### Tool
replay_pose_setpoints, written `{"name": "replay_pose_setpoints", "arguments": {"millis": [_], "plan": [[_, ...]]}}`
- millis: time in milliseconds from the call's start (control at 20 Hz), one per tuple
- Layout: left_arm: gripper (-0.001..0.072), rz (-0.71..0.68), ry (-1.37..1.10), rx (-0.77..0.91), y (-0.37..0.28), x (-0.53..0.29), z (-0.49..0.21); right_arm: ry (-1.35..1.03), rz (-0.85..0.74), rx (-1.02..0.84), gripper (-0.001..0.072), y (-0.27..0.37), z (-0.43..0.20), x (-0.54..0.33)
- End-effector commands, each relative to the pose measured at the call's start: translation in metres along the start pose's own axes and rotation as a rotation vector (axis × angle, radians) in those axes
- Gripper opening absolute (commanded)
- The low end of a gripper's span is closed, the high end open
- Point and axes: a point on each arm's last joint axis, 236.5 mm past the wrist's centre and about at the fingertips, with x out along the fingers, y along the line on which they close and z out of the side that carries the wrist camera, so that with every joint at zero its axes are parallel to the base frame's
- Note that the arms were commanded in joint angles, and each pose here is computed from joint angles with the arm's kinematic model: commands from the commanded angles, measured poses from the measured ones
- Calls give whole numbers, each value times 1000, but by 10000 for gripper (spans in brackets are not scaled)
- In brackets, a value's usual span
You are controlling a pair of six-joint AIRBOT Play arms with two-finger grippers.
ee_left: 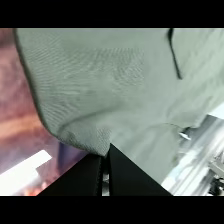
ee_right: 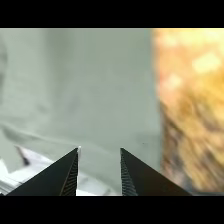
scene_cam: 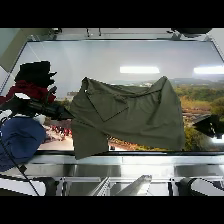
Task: Fold the shirts.
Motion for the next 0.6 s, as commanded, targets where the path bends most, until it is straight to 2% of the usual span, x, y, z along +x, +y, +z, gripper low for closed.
{"name": "replay_pose_setpoints", "arguments": {"millis": [0, 50, 350, 550], "plan": [[23, -27, -24, 3, -2, -7, 3, 85, -68, 86, 327, -36, -41, 30], [23, -28, -27, 0, -1, -8, 3, 111, -68, 93, 410, -41, -51, 41], [23, -38, -16, 1, -4, -8, 1, 163, -82, 120, 411, -54, -66, 61], [23, -36, -19, -1, -3, -8, 1, 238, -44, 102, 411, -38, -80, 67]]}}
